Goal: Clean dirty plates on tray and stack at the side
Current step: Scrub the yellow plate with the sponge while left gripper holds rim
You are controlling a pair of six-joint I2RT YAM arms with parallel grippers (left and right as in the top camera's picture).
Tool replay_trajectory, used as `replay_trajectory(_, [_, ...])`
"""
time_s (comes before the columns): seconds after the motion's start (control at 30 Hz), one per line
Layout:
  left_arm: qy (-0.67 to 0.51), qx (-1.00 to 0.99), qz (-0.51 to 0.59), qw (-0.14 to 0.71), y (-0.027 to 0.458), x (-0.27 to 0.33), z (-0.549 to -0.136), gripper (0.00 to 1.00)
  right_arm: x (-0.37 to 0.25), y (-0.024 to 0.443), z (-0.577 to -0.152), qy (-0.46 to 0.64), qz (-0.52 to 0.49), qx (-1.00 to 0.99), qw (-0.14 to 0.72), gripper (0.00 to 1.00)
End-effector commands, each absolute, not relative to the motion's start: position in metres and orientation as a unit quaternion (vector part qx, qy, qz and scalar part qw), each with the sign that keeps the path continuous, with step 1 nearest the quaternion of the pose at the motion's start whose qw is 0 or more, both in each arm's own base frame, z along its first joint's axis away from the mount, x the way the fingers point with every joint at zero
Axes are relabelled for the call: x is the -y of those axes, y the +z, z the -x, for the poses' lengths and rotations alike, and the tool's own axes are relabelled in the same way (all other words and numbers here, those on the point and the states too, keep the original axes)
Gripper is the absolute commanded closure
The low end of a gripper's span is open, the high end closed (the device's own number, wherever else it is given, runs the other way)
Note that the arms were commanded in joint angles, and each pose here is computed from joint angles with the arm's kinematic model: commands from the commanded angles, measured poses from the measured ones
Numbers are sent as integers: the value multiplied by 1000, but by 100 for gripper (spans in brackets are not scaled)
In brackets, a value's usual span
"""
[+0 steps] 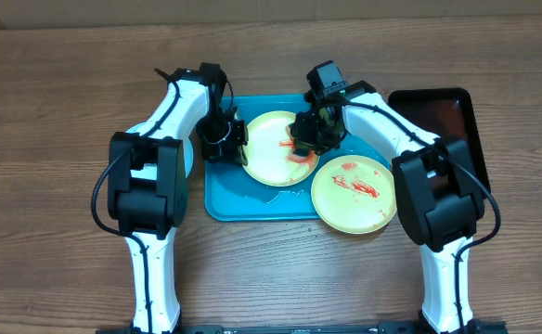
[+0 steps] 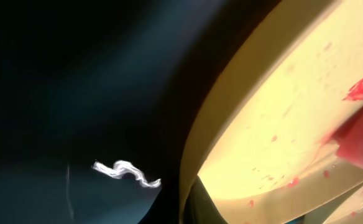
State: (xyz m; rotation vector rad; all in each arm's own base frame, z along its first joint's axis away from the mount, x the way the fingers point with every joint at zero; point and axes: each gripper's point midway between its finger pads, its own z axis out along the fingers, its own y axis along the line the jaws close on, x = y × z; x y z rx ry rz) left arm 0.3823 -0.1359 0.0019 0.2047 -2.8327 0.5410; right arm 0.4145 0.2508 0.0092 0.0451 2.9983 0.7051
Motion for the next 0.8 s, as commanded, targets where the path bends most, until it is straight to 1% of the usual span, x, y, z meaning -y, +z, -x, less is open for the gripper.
replay_trajectory(0.0, [130, 977, -59, 160, -39, 114, -364, 96, -286, -14, -387, 262, -3, -965, -23, 96])
replay_trajectory(0.23, [147, 975, -50, 160, -37, 120, -364, 96, -325, -11, -368, 272, 33, -961, -20, 96])
replay_trajectory(0.37, [149, 975, -50, 158, -37, 120, -365, 96, -326, -11, -367, 271, 36, -962, -20, 96])
replay_trajectory(0.53, [150, 975, -49, 155, -38, 120, -367, 96, -291, -10, -383, 228, 20, -973, -13, 96])
replay_trajectory(0.77, [152, 975, -58, 149, -38, 113, -371, 96, -225, 9, -404, 77, 28, -997, 16, 96])
